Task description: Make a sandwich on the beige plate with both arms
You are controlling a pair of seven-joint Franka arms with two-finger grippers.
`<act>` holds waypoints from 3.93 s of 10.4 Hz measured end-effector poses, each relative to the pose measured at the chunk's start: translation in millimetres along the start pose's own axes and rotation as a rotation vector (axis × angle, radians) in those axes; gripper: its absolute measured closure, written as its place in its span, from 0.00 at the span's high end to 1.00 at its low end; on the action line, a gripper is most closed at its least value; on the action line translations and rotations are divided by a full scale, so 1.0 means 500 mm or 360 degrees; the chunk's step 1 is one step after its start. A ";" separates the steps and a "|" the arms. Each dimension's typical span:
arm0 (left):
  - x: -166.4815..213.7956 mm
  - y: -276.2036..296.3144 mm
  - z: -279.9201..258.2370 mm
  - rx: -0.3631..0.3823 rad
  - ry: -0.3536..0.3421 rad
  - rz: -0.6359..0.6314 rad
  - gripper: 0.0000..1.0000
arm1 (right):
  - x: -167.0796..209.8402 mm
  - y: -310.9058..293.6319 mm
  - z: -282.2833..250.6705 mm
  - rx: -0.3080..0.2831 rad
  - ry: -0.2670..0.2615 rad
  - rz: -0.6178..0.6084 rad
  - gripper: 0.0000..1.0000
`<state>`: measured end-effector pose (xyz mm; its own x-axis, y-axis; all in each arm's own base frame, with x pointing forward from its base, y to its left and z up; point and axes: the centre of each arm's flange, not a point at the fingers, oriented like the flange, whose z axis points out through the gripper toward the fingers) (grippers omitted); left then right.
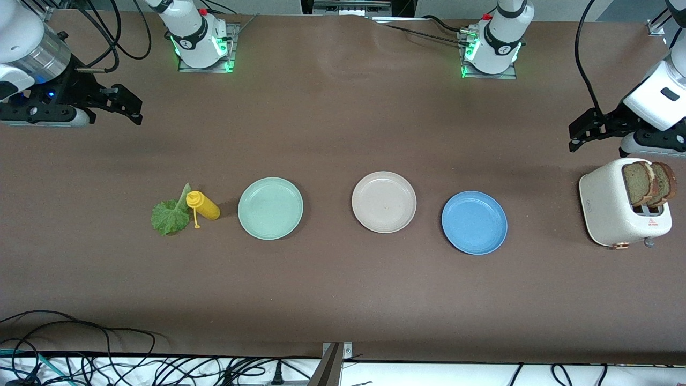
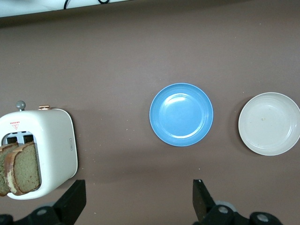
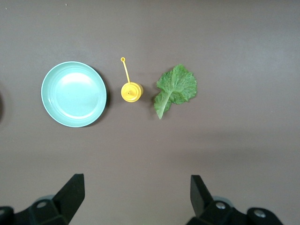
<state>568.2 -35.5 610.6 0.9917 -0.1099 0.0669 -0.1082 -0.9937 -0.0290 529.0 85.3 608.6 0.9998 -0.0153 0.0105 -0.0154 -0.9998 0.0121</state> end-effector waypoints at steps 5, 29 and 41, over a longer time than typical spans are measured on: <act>-0.020 -0.003 -0.007 0.0000 0.0001 -0.0005 1.00 | 0.002 0.009 -0.005 0.0002 0.0008 0.0013 1.00; -0.027 0.002 0.028 -0.0005 -0.0122 0.0002 1.00 | 0.029 0.077 0.065 -0.0002 -0.0153 0.0064 1.00; -0.033 0.006 0.032 -0.0007 -0.0166 0.0007 1.00 | 0.050 0.103 0.115 -0.0001 -0.0226 0.0101 1.00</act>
<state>552.6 -36.2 593.6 0.9930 -0.1119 -0.0375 -0.1129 -0.9933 -0.0246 554.0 32.8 551.9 0.9883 -0.0802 -0.1300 -0.0787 -0.9968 0.0163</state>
